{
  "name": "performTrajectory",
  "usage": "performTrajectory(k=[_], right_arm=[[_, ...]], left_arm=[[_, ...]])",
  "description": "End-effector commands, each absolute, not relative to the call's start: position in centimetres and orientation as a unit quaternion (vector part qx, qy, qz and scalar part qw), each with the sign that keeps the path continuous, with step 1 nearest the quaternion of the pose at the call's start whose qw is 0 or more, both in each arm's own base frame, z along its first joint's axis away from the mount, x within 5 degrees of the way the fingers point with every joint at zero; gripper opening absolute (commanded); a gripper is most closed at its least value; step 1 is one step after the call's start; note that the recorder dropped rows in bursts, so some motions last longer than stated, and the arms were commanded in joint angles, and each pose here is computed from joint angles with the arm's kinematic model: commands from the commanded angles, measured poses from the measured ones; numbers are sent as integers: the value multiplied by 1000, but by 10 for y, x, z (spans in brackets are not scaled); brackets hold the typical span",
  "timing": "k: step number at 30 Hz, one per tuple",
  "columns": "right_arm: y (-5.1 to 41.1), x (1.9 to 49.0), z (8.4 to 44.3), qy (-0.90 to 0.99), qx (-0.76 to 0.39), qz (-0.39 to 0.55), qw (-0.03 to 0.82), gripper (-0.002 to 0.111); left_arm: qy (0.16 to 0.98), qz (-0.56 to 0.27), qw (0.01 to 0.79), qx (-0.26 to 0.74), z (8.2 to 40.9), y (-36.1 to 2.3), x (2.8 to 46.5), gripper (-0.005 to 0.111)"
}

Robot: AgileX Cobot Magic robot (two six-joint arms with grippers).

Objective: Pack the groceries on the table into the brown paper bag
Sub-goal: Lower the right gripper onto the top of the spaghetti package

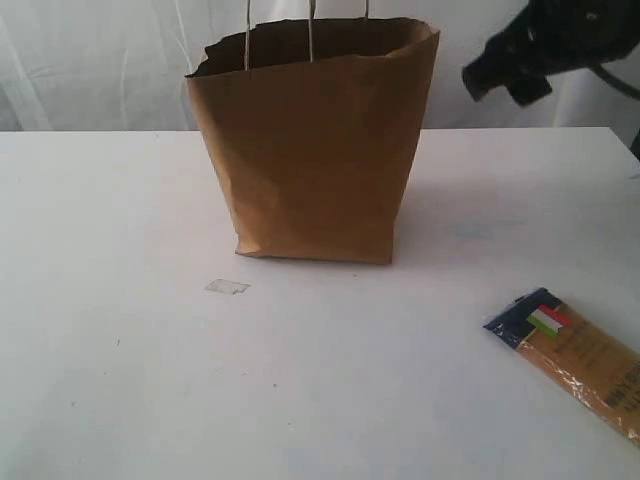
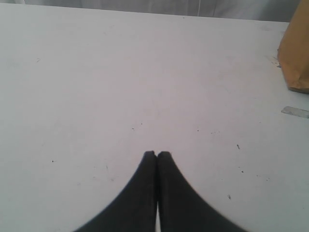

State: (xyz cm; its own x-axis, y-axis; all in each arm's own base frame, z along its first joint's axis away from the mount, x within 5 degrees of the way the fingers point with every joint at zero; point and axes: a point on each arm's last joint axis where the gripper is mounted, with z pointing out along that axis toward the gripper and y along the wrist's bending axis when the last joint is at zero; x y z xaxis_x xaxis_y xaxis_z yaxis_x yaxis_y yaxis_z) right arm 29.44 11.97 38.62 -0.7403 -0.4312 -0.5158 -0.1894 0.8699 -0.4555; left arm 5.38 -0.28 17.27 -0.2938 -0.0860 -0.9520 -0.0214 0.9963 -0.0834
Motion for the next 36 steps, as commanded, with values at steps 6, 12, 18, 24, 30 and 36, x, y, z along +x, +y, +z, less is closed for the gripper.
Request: performTrajectory(k=[6,12,18,24,30,36], right_arm=[[104,281,317,919,-229,-255,195,68],[70,272,259,911,-250,-310,108,68],[29,296,228,984,-153,-78,46,68],[-4,304,220,989,-137,-44,46,68],[12,302,193,979,-182,-28,86,71],[14,321,191,965,-178,-37,187,75]], left_arm=[[804,-34,592,-34,172,-4,54,0],[804,-34,592,-34,172,-4,54,0],[804,-34,592,-34,172,-4,54,0],[804,-34,592,-34,172,-4,54,0],[804,-34,592,-34,172,-4,54,0],[804,-34,592,-34,172,-4,54,0]])
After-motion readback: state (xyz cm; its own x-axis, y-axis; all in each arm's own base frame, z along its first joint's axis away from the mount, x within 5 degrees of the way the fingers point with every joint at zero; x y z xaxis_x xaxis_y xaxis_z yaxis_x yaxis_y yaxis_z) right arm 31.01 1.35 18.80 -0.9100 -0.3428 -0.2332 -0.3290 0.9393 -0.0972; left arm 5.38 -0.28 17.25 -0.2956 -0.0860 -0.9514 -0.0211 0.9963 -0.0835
